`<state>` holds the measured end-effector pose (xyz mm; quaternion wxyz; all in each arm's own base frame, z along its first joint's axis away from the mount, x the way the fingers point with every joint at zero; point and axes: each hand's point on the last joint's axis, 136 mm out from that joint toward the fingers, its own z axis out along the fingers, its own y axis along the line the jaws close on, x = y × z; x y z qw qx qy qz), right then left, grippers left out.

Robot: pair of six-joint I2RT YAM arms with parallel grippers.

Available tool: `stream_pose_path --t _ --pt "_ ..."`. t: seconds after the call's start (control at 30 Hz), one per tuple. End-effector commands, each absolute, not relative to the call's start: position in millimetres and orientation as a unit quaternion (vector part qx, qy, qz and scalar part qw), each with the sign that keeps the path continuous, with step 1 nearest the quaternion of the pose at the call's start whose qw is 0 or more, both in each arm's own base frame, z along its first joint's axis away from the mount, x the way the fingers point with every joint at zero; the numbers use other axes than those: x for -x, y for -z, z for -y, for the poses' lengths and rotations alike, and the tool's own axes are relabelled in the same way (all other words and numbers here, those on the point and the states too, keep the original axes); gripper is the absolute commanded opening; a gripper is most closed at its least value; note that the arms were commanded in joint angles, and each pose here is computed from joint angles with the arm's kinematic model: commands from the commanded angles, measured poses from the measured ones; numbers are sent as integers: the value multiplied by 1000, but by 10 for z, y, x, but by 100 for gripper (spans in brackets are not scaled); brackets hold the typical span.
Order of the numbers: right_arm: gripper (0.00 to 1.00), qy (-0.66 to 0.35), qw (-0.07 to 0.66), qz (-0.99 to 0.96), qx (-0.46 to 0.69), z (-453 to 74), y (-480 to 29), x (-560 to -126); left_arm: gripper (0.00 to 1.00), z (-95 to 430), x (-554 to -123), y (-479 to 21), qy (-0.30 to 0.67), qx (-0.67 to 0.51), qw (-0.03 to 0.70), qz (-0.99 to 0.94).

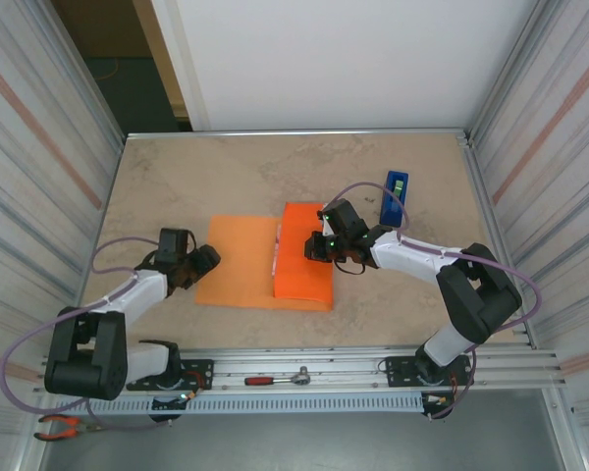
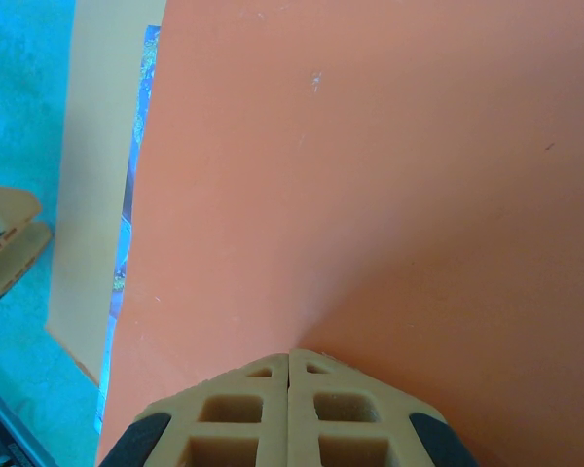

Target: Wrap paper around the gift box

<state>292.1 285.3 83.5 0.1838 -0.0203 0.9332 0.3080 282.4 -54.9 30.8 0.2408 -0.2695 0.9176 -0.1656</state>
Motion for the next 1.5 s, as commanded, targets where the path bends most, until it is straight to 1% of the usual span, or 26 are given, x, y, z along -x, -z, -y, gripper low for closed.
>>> stream_pose_path --t 0.0,0.13,0.33,0.47,0.7,0.87,1.2,1.47 --pt "0 -251 147 -957 15 -2646 -470 -2766 70 551 -2837 -261 163 258 239 -922" --pt "0 -251 149 -956 14 -2647 -476 -2775 68 737 -2901 -304 191 215 240 -927" --pt "0 -252 147 -956 15 -2674 -474 -2784 68 1246 -2998 -322 252 135 223 -932" --pt "0 -251 149 -956 15 -2673 -486 -2779 69 1441 -3100 -399 271 112 238 -926" --pt "0 -249 146 -957 16 -2672 -456 -2767 71 1486 -3376 -648 265 55 286 -919" --pt "0 -249 144 -958 17 -2675 -432 -2748 71 1531 -3580 -775 280 14 301 -912" --pt "0 -250 147 -957 16 -2681 -437 -2748 72 1365 -3781 -793 294 15 310 -904" --pt "0 -250 144 -957 17 -2679 -423 -2729 72 1417 -3934 -891 309 -12 333 -891"
